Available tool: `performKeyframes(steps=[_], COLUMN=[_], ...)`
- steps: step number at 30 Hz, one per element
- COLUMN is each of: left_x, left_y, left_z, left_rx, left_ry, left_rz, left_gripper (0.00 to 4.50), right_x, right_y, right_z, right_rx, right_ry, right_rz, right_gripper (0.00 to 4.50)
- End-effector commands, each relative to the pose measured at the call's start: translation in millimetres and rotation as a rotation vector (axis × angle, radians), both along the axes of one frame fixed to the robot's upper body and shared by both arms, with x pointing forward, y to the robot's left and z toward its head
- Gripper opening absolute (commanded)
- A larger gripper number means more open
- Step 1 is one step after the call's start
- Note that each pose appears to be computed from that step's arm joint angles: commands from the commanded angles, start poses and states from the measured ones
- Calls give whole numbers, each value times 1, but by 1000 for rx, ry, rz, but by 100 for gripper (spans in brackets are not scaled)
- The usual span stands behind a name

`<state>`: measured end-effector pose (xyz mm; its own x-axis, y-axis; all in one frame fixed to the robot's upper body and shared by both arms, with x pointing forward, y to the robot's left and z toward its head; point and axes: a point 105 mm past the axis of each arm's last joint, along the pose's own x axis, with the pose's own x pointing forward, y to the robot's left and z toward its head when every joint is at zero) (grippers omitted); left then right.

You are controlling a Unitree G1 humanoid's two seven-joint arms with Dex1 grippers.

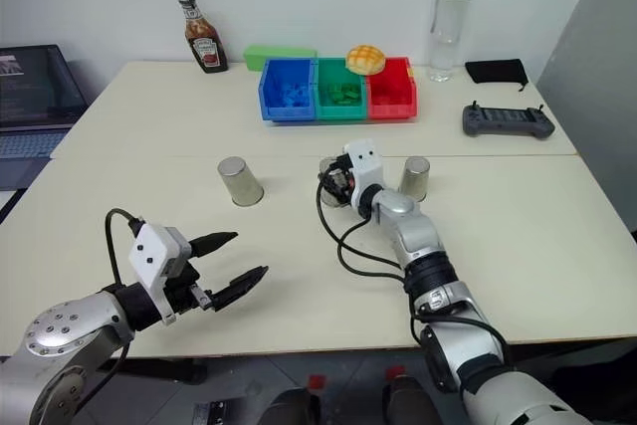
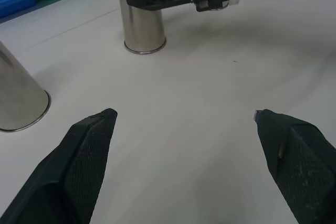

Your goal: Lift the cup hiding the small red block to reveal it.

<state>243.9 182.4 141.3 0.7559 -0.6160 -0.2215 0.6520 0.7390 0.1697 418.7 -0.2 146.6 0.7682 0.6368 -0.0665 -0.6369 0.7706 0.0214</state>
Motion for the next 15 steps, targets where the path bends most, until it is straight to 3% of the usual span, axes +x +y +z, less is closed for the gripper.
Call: performKeyframes(steps=[1,5,15], left_x=[-1,0,1], left_y=[-4,-3,-2], left_z=[7,6,4], left_rx=[3,-1,-10], left_ry=[-40,-40,-41], left_rz=[-18,-9,1], left_gripper=[450,450,450], right_x=[-4,-8,-23], right_y=[8,9,-2], right_z=[16,27,87], right_rx=[33,53,153], right_ry=[-52,-90,-250], right_rz=[32,43,40], right_gripper=[252,252,251])
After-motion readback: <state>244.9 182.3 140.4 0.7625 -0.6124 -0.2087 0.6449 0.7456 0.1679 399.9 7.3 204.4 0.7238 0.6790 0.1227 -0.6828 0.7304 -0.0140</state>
